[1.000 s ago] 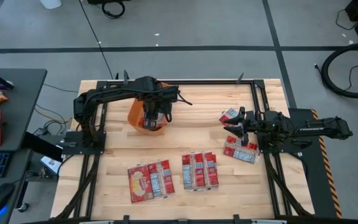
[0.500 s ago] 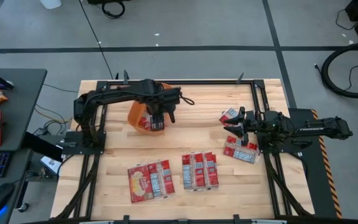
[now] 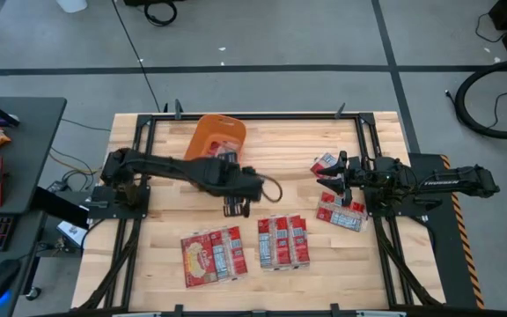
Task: Sort popcorn bags into baskets
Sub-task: Stack the popcorn pack on top of the other popcorn into the orange bin
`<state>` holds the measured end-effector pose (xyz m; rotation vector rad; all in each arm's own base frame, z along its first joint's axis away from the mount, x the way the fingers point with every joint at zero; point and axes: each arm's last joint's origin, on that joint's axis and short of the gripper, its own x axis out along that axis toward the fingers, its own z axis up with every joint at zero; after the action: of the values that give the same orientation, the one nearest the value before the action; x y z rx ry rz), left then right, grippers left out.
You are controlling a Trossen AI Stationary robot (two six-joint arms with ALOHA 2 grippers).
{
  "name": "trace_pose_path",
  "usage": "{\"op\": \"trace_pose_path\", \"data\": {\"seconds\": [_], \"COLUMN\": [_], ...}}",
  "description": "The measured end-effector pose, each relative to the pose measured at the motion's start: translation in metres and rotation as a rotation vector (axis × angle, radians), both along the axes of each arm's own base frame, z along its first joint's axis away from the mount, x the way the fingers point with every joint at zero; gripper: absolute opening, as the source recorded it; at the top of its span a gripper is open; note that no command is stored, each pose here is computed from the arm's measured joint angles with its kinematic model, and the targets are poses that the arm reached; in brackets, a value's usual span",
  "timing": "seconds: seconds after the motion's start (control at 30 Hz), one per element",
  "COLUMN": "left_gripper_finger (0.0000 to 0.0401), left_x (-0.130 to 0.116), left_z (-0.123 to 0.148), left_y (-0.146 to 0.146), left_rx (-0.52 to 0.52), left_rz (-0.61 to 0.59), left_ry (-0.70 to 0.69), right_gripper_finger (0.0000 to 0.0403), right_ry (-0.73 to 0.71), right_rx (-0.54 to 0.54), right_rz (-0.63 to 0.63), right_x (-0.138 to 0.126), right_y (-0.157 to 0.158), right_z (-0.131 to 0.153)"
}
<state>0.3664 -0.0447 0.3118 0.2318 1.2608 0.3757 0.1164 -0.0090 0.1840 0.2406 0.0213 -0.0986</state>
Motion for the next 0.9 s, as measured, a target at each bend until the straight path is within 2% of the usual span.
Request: {"op": "trace_pose_path", "data": {"seconds": [0.13,0.3,0.6,0.73,0.9], "left_gripper_finger": [0.0264,0.0259,0.0239,0.0210,0.0127], "left_x": [0.010,0.022,0.030,0.028,0.025], "left_z": [-0.017,-0.041,-0.068,-0.072,-0.073], "left_y": [-0.009,-0.010,-0.003,0.003,0.011], "left_rx": [0.115,0.219,0.219,0.221,0.196], "left_rz": [0.018,0.013,0.021,0.044,0.115], "left_ry": [0.017,0.077,0.198,0.242,0.263], "right_gripper_finger": [0.0160,0.0160,0.0160,0.0160,0.0160], "right_ry": [-0.006,0.001,0.008,0.011,0.010], "right_rx": [0.003,0.003,-0.002,-0.002,-0.003], "right_rz": [-0.001,0.000,-0.001,-0.001,-0.001], "right_x": [0.000,0.001,0.001,0.001,0.001], "right_y": [0.000,0.000,0.000,0.000,0.000], "right_z": [0.001,0.000,-0.001,-0.001,-0.001]}}
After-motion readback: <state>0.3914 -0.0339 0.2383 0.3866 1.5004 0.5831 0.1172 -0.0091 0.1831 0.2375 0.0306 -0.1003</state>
